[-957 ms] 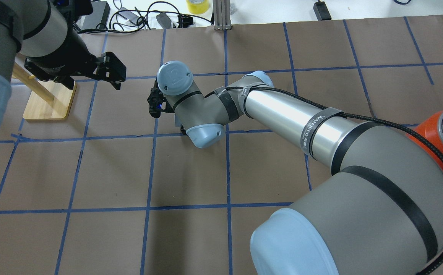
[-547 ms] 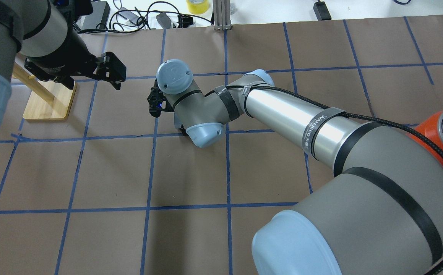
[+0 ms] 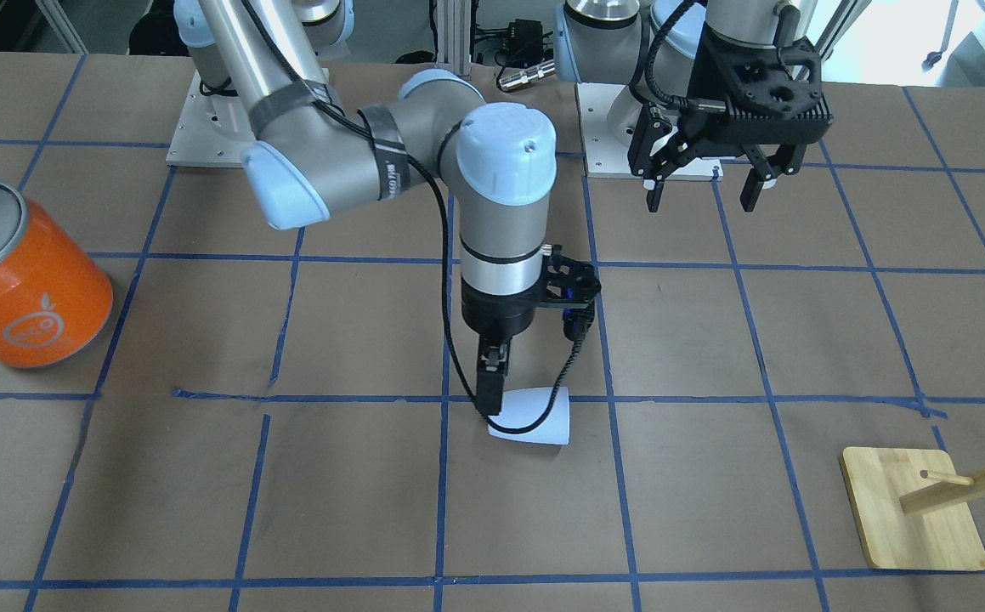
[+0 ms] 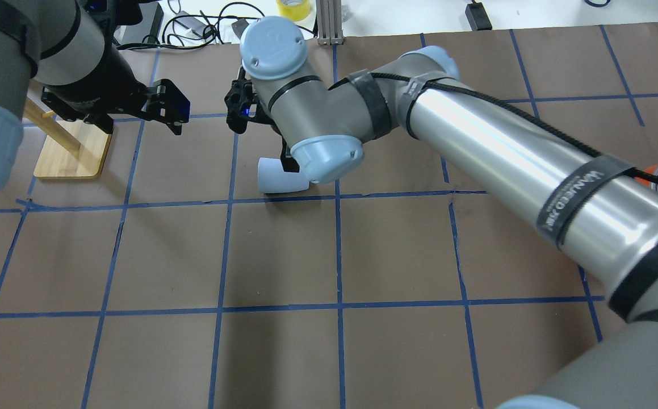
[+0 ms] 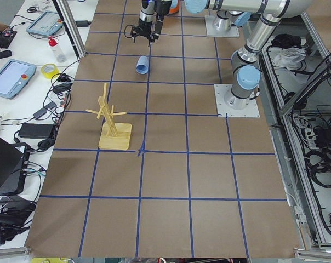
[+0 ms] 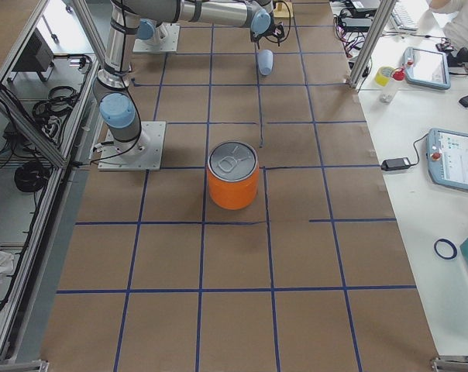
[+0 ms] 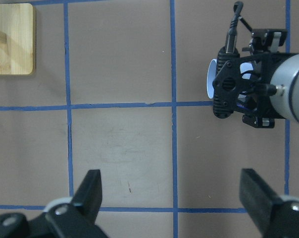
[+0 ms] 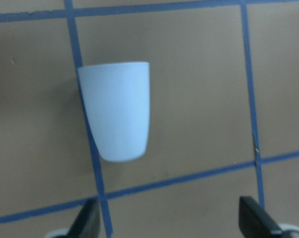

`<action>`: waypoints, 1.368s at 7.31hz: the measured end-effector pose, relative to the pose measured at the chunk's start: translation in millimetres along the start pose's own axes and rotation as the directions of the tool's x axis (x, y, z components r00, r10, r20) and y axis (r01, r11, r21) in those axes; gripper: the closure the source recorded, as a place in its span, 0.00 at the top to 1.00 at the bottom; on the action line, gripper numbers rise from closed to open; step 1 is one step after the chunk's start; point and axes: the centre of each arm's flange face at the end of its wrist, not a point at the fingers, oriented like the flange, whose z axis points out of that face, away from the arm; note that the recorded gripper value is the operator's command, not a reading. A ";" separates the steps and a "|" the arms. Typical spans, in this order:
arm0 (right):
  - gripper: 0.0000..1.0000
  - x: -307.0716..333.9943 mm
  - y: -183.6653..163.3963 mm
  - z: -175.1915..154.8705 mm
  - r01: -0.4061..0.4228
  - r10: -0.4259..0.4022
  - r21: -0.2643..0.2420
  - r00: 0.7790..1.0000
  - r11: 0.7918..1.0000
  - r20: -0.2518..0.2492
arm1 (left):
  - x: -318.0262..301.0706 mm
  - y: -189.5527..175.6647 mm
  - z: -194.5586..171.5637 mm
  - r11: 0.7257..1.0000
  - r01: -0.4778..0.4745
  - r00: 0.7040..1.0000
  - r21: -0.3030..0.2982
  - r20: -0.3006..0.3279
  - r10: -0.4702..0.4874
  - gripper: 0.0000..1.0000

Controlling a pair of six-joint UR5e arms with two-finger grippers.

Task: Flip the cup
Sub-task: 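Withdraw the right gripper from the cup while the left gripper reaches toward it, then close the left gripper on the lying cup's closed end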

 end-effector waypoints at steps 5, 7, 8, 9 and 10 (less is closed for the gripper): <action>1.00 135.3 235.6 -47.9 -0.562 0.557 -0.080 0.827 0.824 -0.072 | 9.8 -31.1 107.2 0.986 -0.023 0.994 -0.166 -0.113 0.004 1.00; 1.00 122.9 275.0 -96.7 -0.885 0.882 -0.103 0.464 0.455 -0.088 | 2.6 -53.0 170.1 0.978 -0.040 0.982 -0.206 -0.187 0.000 1.00; 1.00 104.6 278.8 -120.1 -0.957 0.958 -0.133 0.271 0.259 -0.089 | -6.0 -63.3 200.4 0.972 -0.015 0.953 -0.233 -0.298 -0.057 1.00; 1.00 87.6 279.0 -138.6 -0.982 0.987 -0.149 0.134 0.120 -0.092 | -11.1 -70.4 233.5 0.962 0.003 0.912 -0.274 -0.393 -0.114 0.97; 1.00 77.7 276.6 -144.8 -0.985 0.993 -0.159 0.078 0.063 -0.092 | -8.5 -72.7 267.3 0.950 -0.005 0.869 -0.312 -0.471 -0.150 0.94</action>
